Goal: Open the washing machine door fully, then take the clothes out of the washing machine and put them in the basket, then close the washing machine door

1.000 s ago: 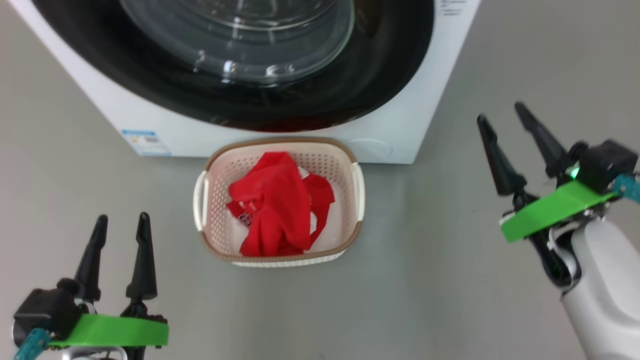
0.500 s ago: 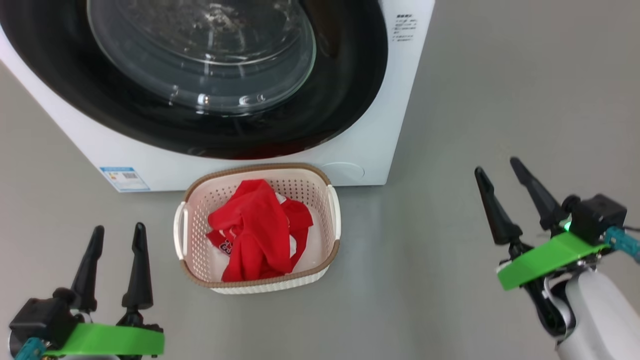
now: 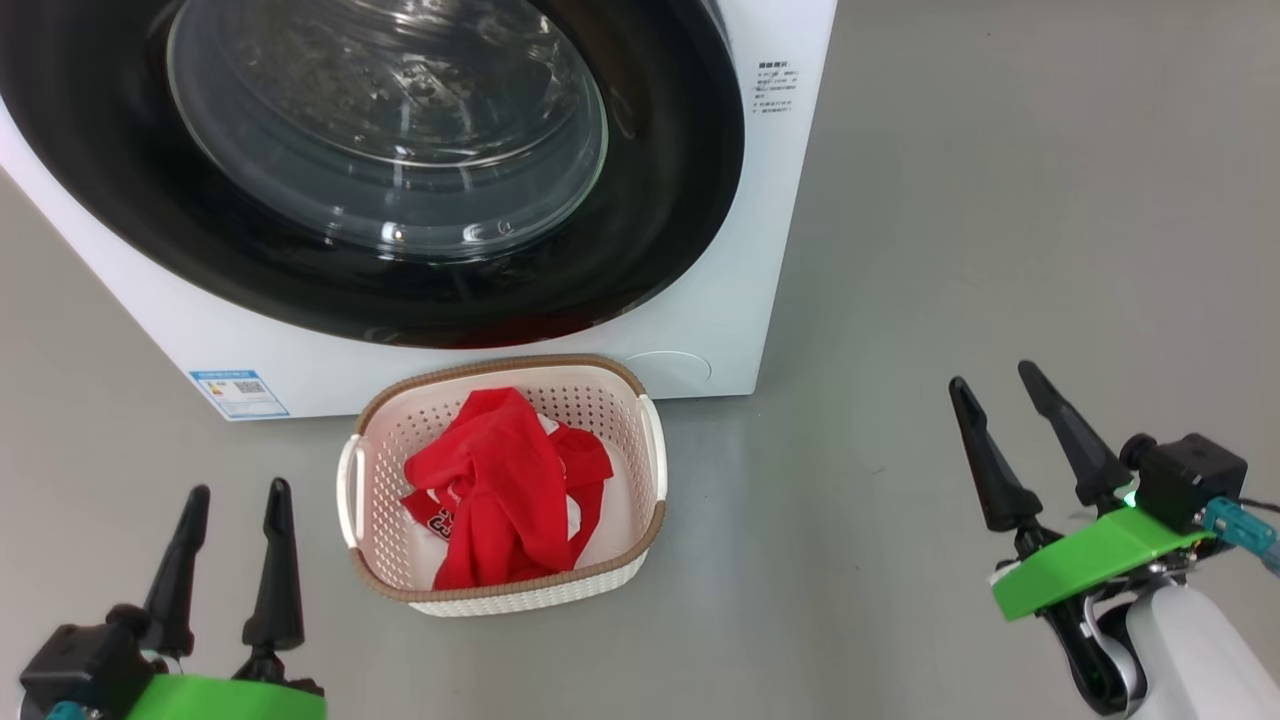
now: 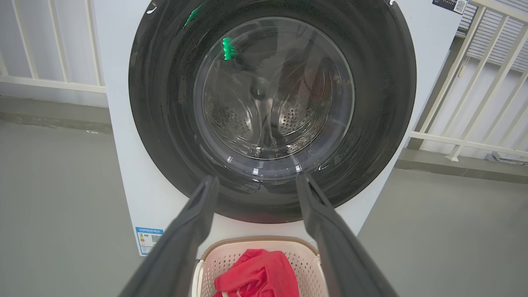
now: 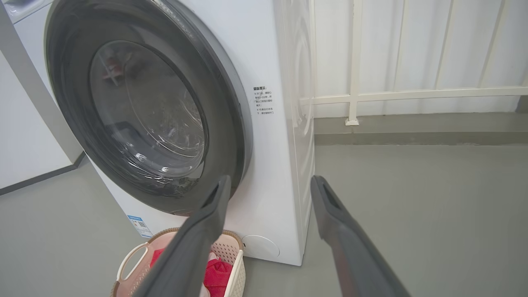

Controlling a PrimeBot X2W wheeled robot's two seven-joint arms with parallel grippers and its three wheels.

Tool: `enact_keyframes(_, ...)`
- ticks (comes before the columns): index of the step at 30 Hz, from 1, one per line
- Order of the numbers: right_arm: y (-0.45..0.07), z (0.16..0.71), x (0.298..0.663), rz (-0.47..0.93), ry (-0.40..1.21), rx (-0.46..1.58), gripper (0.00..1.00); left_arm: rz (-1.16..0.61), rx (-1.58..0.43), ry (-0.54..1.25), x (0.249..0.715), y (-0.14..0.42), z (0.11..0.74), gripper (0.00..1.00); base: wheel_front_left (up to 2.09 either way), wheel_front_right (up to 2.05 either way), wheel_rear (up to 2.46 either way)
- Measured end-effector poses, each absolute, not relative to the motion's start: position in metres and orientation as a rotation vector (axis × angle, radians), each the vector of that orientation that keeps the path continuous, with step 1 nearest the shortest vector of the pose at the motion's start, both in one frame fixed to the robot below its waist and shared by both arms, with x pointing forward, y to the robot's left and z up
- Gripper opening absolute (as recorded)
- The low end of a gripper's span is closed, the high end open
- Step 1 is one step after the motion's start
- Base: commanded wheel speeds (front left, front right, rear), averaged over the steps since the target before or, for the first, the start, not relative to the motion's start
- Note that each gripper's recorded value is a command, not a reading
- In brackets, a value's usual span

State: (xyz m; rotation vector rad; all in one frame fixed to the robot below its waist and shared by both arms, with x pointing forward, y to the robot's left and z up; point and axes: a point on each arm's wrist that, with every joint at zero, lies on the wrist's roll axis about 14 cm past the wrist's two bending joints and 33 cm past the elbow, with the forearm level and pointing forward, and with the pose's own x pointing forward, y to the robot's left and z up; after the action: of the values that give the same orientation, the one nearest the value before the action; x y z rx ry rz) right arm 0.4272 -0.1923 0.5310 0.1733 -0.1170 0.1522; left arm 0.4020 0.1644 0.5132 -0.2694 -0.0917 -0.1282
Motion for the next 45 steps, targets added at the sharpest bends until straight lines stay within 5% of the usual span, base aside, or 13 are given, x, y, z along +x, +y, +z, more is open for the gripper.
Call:
enact_keyframes(42,-0.189,0.529,0.424,0.157,-0.112,0.175,1.00,-0.124,-0.263,-0.092,0.398,0.166,0.516,1.00,0.00,0.00,0.00)
enact_keyframes(43,-0.189,0.525,0.424,0.156,-0.101,0.178,0.00,-0.122,-0.268,-0.082,0.398,0.165,0.512,0.00,0.00,0.00,0.00)
enact_keyframes(45,-0.187,0.513,0.420,0.149,-0.067,0.189,0.00,-0.118,-0.282,-0.052,0.396,0.161,0.502,0.00,0.00,0.00,0.00)
